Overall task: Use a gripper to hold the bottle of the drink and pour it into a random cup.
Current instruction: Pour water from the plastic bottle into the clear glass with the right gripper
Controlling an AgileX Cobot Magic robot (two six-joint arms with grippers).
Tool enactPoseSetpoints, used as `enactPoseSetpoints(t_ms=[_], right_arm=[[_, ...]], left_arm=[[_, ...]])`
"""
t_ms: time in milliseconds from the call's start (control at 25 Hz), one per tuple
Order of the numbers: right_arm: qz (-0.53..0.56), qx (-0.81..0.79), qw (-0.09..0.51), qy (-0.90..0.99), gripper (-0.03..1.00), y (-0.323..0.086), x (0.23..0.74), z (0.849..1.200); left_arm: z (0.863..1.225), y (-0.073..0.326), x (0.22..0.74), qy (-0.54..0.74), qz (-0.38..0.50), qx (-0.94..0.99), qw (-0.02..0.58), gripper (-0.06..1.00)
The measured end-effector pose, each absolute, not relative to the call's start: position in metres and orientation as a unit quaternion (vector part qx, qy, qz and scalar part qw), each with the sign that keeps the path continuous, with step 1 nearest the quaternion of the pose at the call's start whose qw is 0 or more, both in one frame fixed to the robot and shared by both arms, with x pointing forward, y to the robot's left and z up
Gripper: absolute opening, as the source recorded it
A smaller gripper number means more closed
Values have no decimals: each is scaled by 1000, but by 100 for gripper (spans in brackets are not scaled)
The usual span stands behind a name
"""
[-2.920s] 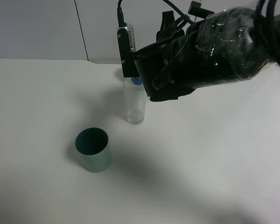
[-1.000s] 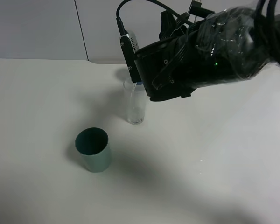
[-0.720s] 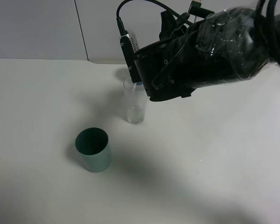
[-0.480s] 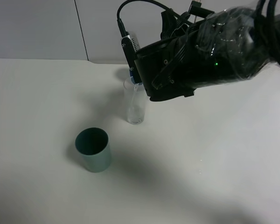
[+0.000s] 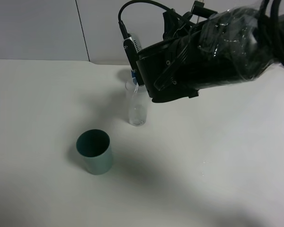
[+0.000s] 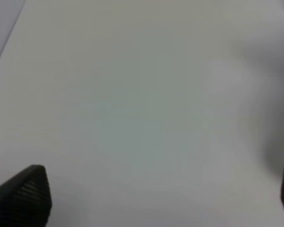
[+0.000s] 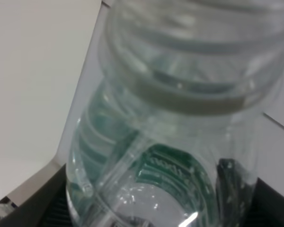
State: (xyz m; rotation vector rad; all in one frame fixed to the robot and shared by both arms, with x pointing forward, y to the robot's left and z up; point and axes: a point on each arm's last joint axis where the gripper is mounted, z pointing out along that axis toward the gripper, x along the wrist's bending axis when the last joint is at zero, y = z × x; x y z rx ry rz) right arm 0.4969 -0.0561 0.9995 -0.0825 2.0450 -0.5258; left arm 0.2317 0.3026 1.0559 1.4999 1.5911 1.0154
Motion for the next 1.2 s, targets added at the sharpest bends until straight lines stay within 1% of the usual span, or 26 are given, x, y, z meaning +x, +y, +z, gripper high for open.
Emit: enactPoseSetpoints(t_ms=[1200], right_arm=[[-232, -28, 492, 838, 57, -59, 497, 1001]], left_arm=[[1056, 303, 232, 616, 393, 581, 358, 98]])
